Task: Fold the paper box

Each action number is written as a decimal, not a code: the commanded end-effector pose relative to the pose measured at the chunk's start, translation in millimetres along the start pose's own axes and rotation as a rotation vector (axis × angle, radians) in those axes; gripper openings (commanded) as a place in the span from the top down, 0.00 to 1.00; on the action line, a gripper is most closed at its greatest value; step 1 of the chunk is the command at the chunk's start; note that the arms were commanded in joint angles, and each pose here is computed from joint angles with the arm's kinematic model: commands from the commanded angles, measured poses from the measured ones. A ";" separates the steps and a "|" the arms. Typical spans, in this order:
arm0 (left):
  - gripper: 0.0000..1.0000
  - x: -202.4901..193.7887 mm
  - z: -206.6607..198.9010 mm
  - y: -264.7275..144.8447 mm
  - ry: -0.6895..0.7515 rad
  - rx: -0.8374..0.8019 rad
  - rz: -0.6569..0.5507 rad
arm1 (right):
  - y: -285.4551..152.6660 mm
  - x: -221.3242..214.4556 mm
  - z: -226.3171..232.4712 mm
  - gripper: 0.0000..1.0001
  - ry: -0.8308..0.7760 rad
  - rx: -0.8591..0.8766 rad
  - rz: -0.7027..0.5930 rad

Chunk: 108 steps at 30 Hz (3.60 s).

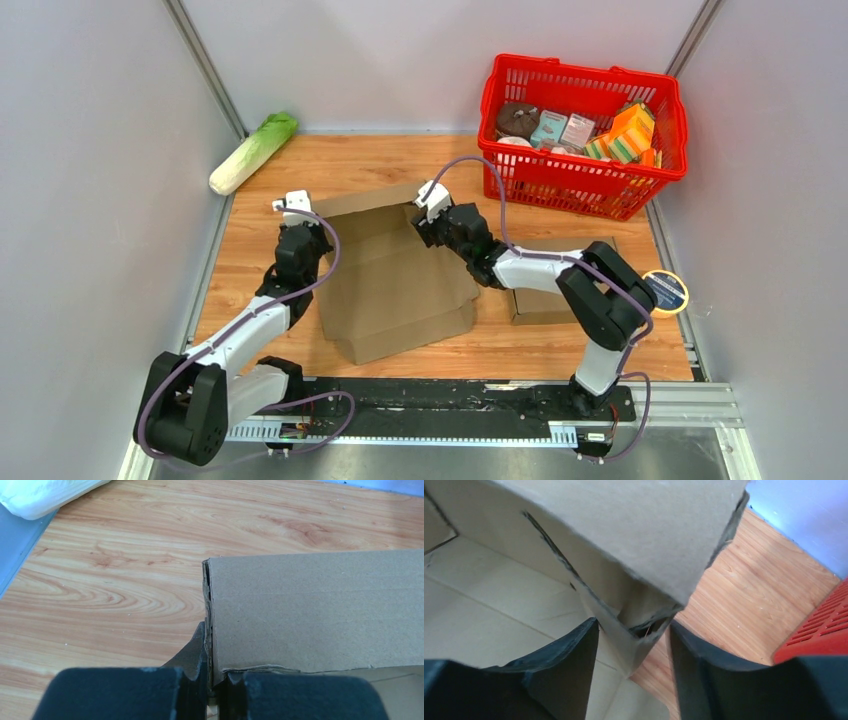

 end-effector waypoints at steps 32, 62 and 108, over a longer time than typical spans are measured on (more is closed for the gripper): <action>1.00 16.0 -3.8 -5.8 -0.047 0.078 -0.038 | -3.0 4.0 -10.0 0.28 0.295 -0.048 0.015; 1.00 22.5 3.1 -5.0 -0.117 0.261 0.089 | -163.2 -31.4 20.0 0.00 0.761 -0.022 0.649; 0.53 85.5 -49.8 -106.0 -0.045 -0.619 0.206 | -148.2 11.9 41.0 1.00 0.677 0.059 0.628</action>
Point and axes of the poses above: each gripper's point midway between its finger pads, its own y axis out along the fingers, its own z axis along the line the jaws close on, x = y × z, the point moved 8 cm from there along -y, back along the fingers, and after that the axes turned 3 degrees about y, right-handed, at the moved point
